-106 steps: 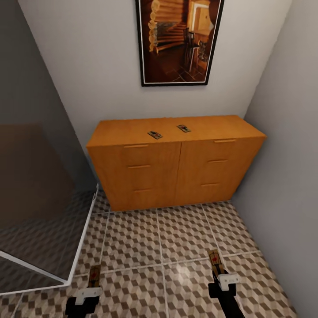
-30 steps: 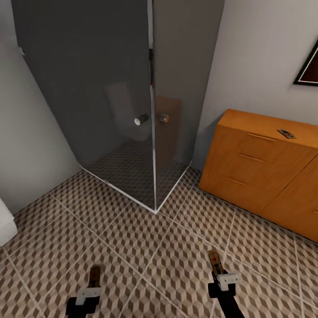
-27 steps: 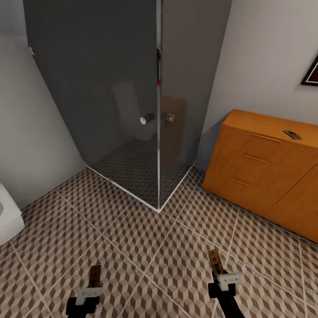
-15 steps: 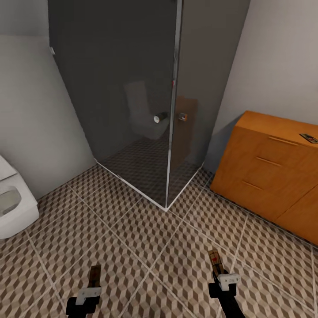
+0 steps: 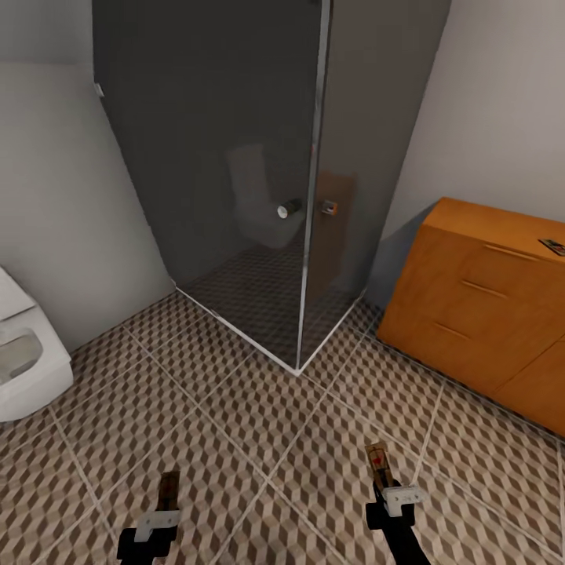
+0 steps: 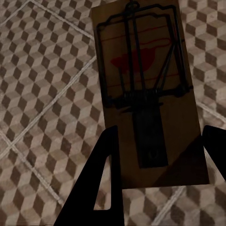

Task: Take the four mousetraps from the cabinet in the bathroom and place them on the bathroom floor. Make sure all four end up on the same floor surface, and ensure that at least two of them are either under or directly next to the same bathroom sink.

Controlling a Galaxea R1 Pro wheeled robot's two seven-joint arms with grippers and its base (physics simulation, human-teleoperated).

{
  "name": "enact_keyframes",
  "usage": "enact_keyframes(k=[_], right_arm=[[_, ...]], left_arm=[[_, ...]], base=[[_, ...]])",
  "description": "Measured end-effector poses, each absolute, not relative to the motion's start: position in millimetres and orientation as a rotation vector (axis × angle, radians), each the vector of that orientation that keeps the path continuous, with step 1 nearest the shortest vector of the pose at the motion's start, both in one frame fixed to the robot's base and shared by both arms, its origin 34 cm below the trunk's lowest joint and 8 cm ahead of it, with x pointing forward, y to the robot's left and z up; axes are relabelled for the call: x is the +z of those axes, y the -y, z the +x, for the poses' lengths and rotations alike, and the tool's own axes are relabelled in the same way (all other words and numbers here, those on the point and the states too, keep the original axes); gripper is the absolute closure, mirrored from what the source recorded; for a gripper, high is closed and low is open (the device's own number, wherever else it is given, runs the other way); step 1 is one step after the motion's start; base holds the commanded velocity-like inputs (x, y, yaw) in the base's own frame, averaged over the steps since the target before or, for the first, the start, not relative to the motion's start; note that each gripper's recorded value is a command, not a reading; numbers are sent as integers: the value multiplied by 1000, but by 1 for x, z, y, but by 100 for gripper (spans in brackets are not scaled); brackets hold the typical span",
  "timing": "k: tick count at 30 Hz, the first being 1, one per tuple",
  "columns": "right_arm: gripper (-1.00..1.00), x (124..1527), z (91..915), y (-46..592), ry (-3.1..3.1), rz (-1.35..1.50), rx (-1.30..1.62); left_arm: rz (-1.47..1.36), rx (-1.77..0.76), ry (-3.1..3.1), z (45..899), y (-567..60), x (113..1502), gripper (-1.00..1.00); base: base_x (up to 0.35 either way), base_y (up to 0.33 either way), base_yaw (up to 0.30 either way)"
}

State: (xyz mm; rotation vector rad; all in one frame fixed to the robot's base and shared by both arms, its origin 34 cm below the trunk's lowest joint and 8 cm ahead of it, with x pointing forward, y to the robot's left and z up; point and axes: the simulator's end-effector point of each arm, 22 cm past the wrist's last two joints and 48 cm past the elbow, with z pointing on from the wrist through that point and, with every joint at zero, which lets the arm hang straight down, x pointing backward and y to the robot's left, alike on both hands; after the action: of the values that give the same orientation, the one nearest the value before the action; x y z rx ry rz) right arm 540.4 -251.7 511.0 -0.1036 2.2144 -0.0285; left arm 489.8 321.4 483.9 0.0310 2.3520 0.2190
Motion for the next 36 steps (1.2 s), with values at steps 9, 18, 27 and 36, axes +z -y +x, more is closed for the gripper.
enact_keyframes(k=[9,18,27,36], right_arm=[[100,511,540,251,-2214,-102,-27],[100,511,540,251,-2214,-102,-27],[100,510,539,251,-2218,-102,-27],[100,508,538,251,-2223,-103,-26]], left_arm=[[31,219,-2352,490,-321,484,100],[31,219,-2352,490,-321,484,100],[32,219,-2355,489,-321,483,100],[32,219,-2360,487,-321,481,100]], base=[[0,0,275],[0,0,285],[0,0,281],[0,0,279]])
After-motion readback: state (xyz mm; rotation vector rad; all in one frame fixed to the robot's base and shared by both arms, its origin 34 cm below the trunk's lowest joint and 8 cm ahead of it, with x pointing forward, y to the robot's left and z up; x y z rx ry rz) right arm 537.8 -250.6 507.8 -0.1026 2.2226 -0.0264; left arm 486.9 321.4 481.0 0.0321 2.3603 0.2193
